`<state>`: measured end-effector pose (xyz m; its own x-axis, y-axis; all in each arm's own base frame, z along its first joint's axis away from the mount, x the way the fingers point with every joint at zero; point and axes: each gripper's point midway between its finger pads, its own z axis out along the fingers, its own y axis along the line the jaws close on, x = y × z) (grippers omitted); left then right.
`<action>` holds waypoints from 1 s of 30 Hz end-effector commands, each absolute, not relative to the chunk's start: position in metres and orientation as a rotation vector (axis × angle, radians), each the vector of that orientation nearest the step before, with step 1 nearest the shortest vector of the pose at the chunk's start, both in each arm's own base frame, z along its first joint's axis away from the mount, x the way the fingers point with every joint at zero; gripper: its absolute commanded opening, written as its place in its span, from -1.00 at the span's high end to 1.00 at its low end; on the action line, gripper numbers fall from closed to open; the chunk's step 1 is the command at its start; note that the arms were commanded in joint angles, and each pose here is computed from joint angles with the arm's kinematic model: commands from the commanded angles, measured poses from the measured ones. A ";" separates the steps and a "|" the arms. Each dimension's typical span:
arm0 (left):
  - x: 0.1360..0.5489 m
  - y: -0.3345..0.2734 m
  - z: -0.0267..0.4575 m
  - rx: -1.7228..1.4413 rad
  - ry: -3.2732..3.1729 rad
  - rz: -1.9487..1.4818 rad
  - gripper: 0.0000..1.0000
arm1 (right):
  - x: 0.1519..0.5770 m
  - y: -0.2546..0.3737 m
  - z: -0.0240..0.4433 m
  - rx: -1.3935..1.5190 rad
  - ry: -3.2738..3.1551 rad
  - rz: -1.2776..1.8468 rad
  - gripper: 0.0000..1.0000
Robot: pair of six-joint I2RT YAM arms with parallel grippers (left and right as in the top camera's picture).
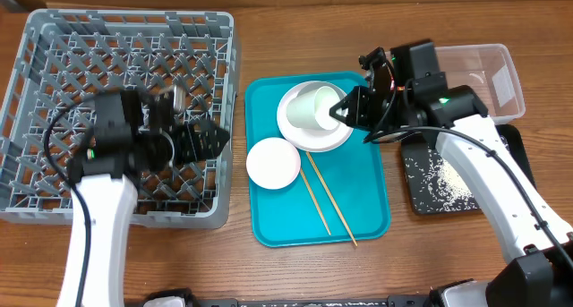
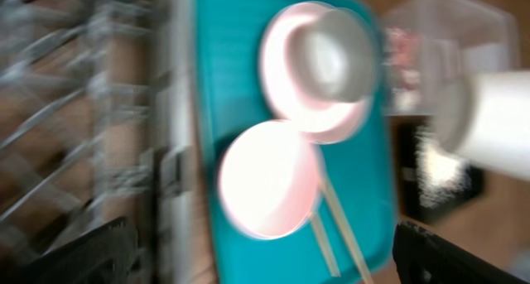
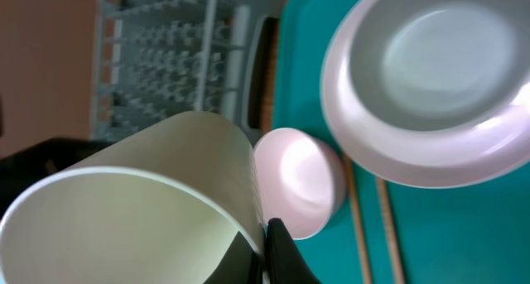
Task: Sort waste into correct bins and load items into the dishwasher
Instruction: 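Hand the white cup from the right gripper to the left gripper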
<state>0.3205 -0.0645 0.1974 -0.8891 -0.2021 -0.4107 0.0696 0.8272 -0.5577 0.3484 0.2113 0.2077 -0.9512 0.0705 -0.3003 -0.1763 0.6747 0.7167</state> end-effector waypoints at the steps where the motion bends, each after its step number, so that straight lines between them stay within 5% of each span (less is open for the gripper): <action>1: 0.324 -0.113 0.257 0.248 2.305 -1.220 -1.00 | 0.333 0.229 0.244 -0.245 2.464 1.439 0.93; 10: 0.311 -0.148 0.326 0.575 1.863 -1.659 -1.00 | 0.320 0.246 0.283 -0.449 2.261 1.696 0.93; 30: 0.306 -0.197 0.331 0.714 1.869 -1.663 -1.00 | 0.295 0.257 0.320 -0.689 2.049 1.926 0.93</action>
<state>0.3052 -0.1906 0.3228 -0.6965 0.0354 -0.7167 0.7158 0.1043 -0.6904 0.3050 0.2534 0.3051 -0.8804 -0.1415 -0.4526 -0.4661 0.0827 0.8809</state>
